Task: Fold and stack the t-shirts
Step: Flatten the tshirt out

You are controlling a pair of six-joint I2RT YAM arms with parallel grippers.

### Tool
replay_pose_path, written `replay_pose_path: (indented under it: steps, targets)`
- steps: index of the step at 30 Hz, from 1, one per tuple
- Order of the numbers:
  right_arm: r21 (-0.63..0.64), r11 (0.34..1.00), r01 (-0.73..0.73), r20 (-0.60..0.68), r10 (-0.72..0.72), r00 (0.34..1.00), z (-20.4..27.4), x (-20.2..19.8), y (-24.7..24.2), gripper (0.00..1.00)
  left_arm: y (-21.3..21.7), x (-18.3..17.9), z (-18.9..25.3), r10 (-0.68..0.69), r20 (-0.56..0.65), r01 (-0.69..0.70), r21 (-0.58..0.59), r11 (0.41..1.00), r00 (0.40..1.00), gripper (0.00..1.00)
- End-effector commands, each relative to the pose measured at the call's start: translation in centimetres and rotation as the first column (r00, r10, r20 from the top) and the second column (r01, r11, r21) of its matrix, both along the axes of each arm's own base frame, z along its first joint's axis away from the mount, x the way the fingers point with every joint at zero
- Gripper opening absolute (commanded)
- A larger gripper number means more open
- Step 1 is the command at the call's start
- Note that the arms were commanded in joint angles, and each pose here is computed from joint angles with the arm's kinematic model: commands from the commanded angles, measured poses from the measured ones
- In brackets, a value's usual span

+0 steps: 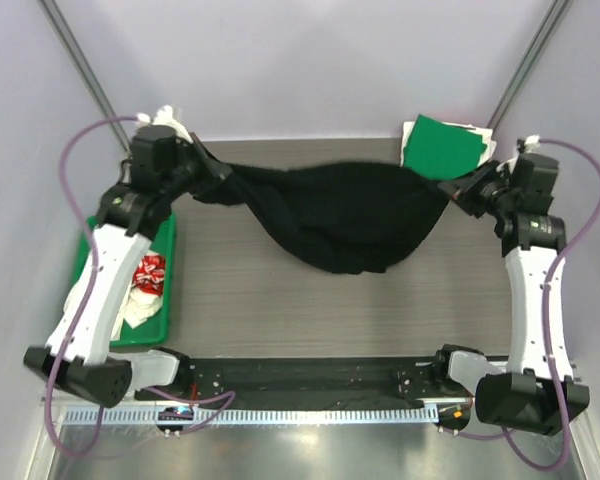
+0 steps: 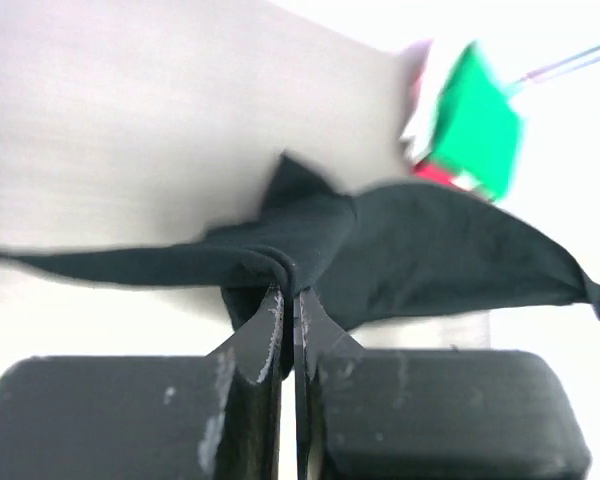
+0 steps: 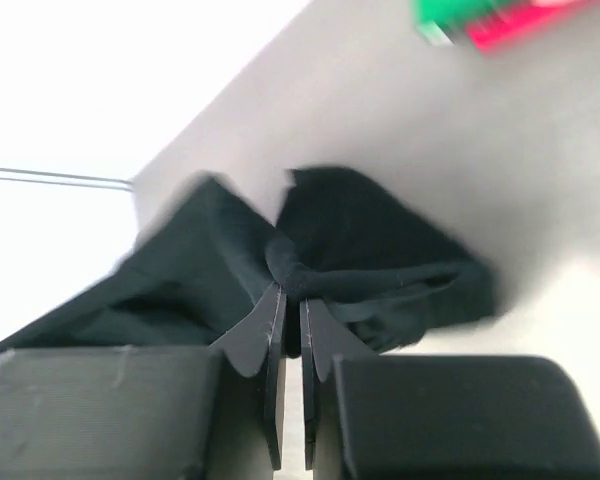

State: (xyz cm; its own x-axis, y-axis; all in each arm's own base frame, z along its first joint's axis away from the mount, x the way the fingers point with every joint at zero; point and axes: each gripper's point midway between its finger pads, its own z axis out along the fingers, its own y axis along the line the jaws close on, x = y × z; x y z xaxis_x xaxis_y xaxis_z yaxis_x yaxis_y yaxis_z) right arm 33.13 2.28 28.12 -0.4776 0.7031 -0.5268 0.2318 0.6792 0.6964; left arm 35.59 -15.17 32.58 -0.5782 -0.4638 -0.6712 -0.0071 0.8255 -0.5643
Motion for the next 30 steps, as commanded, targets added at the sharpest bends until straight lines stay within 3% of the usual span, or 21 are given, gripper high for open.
replay_pose_path:
  steps: [1,4,9,16,20,23,26,30]
  targets:
    - [0.007,1.000,-0.029,0.189,0.028,0.982,8.1,-2.5,1.4,0.01,2.9,-3.5,4.6,0.050,0.083,-0.055,0.067,0.996,0.995,0.00]
    - [-0.029,0.999,-0.040,0.316,0.047,0.948,13.0,-4.2,1.9,0.01,3.8,-6.2,9.4,0.031,0.204,-0.043,0.056,0.998,0.978,0.00]
    - [-0.163,0.987,-0.003,0.554,0.094,0.827,20.9,-10.2,2.7,0.01,5.4,-11.3,15.6,0.002,0.407,-0.024,0.047,0.999,0.913,0.00]
    - [-0.210,0.965,0.159,0.707,0.038,0.706,26.1,-17.4,2.1,0.01,7.4,-21.1,23.5,-0.034,0.690,0.040,0.007,0.999,0.723,0.00]
    - [-0.202,0.940,0.277,0.776,-0.018,0.630,29.4,-20.5,0.7,0.01,8.0,-23.5,26.2,-0.051,0.765,0.046,0.028,0.999,0.642,0.01]
    - [-0.231,0.927,0.296,0.769,-0.012,0.639,30.2,-19.9,0.3,0.01,7.7,-22.4,26.4,-0.102,0.774,0.038,0.100,0.994,0.625,0.12]
    - [-0.252,0.925,0.283,0.705,-0.025,0.709,28.8,-15.8,-0.5,0.01,6.8,-17.7,25.2,-0.119,0.720,0.011,0.153,0.988,0.684,0.14]
    - [-0.269,0.931,0.248,0.605,-0.038,0.795,26.3,-7.9,-1.5,0.01,5.0,-7.7,20.8,-0.121,0.582,-0.026,0.238,0.971,0.804,0.14]
